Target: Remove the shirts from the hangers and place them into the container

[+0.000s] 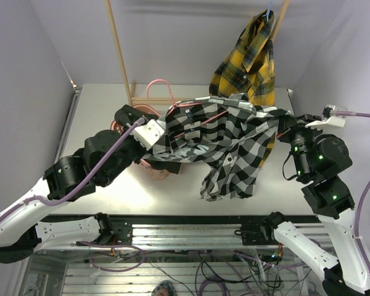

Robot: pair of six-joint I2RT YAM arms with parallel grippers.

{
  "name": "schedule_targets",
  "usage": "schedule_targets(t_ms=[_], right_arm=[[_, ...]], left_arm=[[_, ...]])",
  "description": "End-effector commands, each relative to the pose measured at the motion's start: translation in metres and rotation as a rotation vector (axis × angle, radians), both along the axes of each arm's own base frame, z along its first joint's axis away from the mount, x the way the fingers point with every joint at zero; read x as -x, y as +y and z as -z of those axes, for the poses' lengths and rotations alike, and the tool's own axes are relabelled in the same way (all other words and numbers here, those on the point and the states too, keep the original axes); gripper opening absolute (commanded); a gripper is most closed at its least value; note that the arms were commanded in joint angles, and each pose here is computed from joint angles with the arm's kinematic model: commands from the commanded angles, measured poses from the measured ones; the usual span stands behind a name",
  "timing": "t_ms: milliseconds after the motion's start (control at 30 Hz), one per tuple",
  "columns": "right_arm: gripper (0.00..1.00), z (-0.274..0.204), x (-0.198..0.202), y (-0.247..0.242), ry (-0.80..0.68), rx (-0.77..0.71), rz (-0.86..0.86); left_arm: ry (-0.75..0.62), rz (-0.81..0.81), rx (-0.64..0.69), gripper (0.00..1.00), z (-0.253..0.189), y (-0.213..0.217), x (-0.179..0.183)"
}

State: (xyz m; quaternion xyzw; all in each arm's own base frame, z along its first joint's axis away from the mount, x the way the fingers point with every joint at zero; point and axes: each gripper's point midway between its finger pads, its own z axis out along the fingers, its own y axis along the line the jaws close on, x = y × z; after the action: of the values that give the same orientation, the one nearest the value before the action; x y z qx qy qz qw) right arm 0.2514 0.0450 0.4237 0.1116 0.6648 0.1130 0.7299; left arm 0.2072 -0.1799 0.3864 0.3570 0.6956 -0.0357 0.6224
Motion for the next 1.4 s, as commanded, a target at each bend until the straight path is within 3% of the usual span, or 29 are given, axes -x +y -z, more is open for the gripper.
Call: schedule_targets(t_ms=[0, 333, 500, 700, 800, 900, 967, 1133, 1367], right_arm=[[0.0, -0.055, 0.007, 0.014, -0.2, -0.074, -0.09], [0.0, -0.109, 0.026, 0.038, -0.394, -0.174, -0.261], [0.0, -0.053, -0.006, 0.052, -0.093, -0.091, -0.256], [0.01, 0.02, -0.014, 0.05, 0.143, 0.014, -0.224], [0.1, 0.033, -0.009, 0.053, 0.192, 0.041, -0.249], [0.35, 0.037, 0.002, 0.067, 0.212, 0.067, -0.355], [0.44, 0.038, 0.013, 0.078, 0.227, 0.085, -0.444], [0.46, 0.028, 0.042, 0.096, 0.211, 0.152, -0.625], [0.5, 0.014, 0.048, 0.094, 0.214, 0.239, -0.655]], left_arm=[[-0.024, 0.078, 0.035, 0.07, -0.009, -0.013, 0.004], [0.016, 0.126, 0.008, 0.07, 0.014, -0.027, 0.006], [-0.021, 0.129, 0.074, 0.07, -0.009, -0.024, 0.008], [-0.04, 0.214, 0.145, 0.07, -0.047, -0.029, 0.021], [-0.011, 0.238, 0.123, 0.07, -0.046, -0.031, 0.025], [0.003, 0.216, 0.097, 0.07, -0.038, -0.032, 0.021], [0.008, 0.205, 0.088, 0.07, -0.033, -0.032, 0.019], [0.02, 0.225, 0.076, 0.07, -0.033, -0.038, 0.02], [0.036, 0.245, 0.084, 0.07, -0.035, -0.039, 0.024]])
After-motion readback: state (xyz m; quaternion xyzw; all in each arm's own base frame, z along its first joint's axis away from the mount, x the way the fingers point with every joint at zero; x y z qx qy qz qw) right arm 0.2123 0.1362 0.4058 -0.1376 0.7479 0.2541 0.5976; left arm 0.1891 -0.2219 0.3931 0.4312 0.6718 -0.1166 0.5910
